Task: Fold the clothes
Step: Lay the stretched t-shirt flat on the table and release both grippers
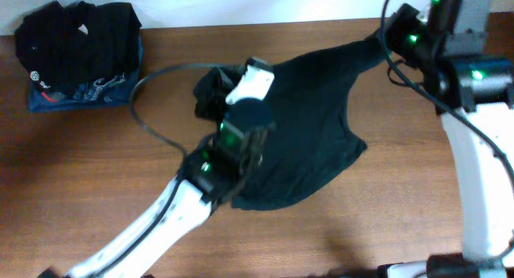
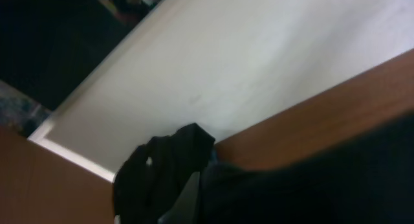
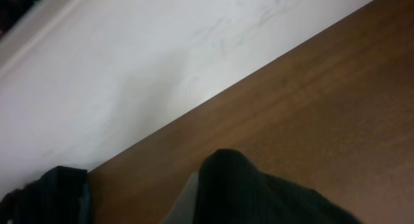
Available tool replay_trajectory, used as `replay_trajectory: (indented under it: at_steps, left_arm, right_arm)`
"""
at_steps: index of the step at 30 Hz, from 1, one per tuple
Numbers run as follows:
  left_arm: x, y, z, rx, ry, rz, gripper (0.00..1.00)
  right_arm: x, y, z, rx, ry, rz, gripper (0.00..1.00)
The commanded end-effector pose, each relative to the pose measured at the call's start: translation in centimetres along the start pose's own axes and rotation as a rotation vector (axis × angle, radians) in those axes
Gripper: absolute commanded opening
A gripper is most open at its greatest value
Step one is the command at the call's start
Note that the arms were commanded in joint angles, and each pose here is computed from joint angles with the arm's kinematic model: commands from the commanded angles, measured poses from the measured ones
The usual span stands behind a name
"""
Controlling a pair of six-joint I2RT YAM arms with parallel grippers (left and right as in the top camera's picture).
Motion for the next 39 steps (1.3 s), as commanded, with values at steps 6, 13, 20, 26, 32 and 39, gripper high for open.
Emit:
replay_trajectory:
  at_steps: [6, 13, 20, 26, 32, 39]
  left_arm:
    - [-3.0, -3.3, -6.9, -0.058, 0.045, -0.018, 0.61]
    - [-4.5, -4.4, -8.3, -0.063, 0.086, -0.051, 0.99]
    - [-4.7, -4.3, -8.4, -0.061, 0.093, -0.033, 0.99]
    - [-5.6, -2.5, -11.5, -0.176, 0.055, 0.056, 0.99]
    - [-8.5, 0.8, -15.5, -0.102, 0.096, 0.201, 0.99]
    - [-10.8, 3.7, -17.4, -0.026, 0.147, 0.216, 0.99]
  right_arm:
    - [-0.3, -1.3, -6.6, -0.114, -0.008, -0.001, 0.12]
    - [-1.1, -1.7, -9.5, -0.132, 0.025, 0.155, 0.99]
    - [-1.7, -2.2, -9.4, -0.15, 0.073, 0.234, 0.99]
    - [-3.8, -3.2, -9.0, -0.191, 0.208, 0.24, 0.99]
    - [-5.0, -3.5, -8.6, -0.186, 0.292, 0.238, 0.99]
    - [-6.2, -3.5, -8.2, -0.157, 0.383, 0.226, 0.99]
Point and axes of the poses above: each gripper's point midway between its finger pads, its own z axis back along the fingers, its own y axis along the line the jaws close on, x = y × z, the point moved 8 cm from there along z, back along the fingers, and after that the axes turned 4 degrees about z, right-handed, at the moved point
